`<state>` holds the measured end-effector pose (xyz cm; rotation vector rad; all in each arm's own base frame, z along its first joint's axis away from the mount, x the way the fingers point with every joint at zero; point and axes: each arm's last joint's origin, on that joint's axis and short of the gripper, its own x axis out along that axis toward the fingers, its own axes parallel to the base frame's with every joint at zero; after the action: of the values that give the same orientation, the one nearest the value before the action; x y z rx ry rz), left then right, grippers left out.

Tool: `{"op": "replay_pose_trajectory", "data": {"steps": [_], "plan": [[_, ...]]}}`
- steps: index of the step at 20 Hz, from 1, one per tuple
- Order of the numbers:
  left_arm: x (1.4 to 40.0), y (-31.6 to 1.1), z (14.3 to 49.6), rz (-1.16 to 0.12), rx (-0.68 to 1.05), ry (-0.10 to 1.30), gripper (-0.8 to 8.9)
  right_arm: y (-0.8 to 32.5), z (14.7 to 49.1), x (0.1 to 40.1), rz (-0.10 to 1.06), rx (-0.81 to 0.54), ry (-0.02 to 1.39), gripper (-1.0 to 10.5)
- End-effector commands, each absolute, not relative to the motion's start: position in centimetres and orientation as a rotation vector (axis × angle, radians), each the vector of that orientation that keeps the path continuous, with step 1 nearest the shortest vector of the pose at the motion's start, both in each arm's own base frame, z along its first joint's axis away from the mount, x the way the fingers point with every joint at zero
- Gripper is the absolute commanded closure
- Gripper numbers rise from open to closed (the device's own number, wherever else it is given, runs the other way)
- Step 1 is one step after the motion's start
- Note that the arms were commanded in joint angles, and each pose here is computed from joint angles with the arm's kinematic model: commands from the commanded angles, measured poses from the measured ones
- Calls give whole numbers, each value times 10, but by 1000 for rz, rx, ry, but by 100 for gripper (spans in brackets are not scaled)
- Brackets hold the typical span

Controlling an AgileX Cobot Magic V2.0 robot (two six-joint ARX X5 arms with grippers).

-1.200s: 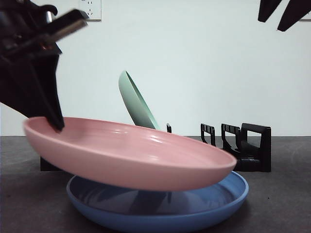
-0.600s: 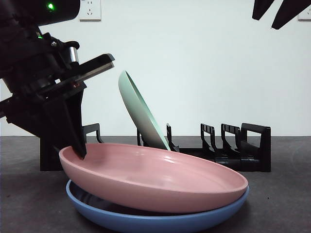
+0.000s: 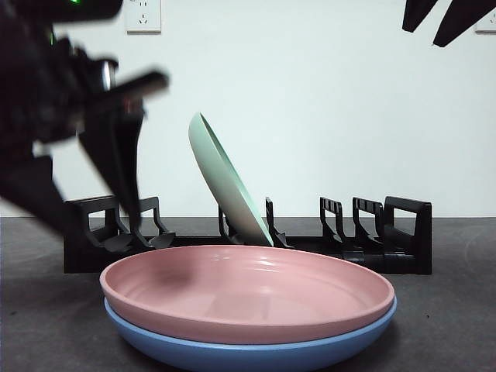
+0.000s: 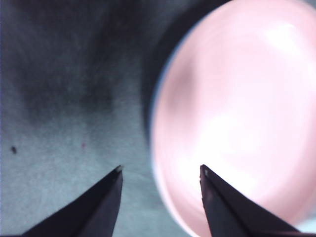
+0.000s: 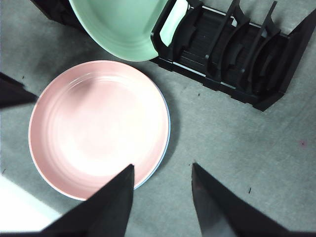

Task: Place the plate

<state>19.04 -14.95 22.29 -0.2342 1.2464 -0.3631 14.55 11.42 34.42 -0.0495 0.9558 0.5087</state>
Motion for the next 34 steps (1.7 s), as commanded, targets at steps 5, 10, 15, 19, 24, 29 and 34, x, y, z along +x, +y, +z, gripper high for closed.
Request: {"op": "replay_pose_trajectory", "data": {"steps": [5, 10, 15, 19, 24, 29, 34], "plan": [[167, -114, 340, -502, -134, 892, 562, 116, 350, 146, 518, -46, 931, 762], [128, -70, 379, -351, -37, 718, 565, 117, 351, 146, 521, -42, 921, 762], [104, -53, 382, -308, -40, 706, 565, 122, 356, 151, 577, 10, 851, 762], [99, -50, 379, -299, -26, 753, 565, 139, 349, 166, 690, 85, 898, 763], [98, -49, 378, -297, -22, 766, 565, 177, 337, 210, 789, 118, 944, 762], [98, -49, 378, -296, -19, 772, 565, 215, 338, 259, 812, 98, 949, 762], [97, -49, 377, -296, -19, 772, 565, 245, 334, 297, 836, 79, 944, 762]]}}
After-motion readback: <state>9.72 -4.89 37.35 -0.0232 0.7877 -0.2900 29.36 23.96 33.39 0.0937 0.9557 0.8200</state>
